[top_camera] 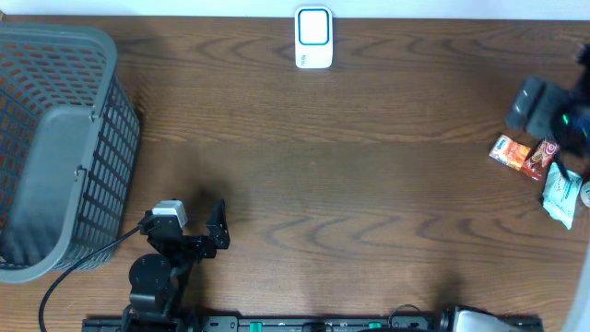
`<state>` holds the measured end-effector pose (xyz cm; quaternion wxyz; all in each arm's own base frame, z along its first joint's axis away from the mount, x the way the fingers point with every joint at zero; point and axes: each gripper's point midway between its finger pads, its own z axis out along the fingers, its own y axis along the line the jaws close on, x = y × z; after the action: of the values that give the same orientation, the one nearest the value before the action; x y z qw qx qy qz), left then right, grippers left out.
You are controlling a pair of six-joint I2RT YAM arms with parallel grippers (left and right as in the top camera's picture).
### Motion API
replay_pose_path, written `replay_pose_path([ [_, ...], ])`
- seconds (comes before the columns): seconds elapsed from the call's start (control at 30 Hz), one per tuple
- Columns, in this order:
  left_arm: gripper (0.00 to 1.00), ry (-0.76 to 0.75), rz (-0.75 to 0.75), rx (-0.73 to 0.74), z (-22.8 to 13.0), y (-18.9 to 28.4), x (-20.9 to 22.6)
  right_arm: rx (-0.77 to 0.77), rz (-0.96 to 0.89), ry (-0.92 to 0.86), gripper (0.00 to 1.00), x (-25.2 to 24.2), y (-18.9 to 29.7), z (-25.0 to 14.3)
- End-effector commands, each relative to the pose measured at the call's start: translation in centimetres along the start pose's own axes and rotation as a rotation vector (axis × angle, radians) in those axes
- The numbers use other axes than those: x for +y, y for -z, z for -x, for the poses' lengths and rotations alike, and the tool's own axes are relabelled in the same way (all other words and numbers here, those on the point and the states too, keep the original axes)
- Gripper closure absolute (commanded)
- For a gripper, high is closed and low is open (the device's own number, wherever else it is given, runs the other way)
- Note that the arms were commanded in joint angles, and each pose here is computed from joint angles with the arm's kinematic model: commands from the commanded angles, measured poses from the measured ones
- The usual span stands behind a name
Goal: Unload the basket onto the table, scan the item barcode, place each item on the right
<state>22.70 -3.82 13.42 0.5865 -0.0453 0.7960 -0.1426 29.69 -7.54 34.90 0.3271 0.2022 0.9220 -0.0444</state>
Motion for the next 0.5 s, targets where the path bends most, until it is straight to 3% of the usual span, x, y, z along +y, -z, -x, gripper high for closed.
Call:
replay_pose_path([
  [0.0,0.02,0.012,0.000,0.038,-1.2,-0.1,0.2,-0.053,0.014,-0.002,0.01,-0.6,4.0,-1.5],
  [0.47,0.02,0.012,0.000,0.038,-1.2,-0.1,0.2,-0.240,0.047,-0.020,0.01,-3.2,14.5,-8.5],
])
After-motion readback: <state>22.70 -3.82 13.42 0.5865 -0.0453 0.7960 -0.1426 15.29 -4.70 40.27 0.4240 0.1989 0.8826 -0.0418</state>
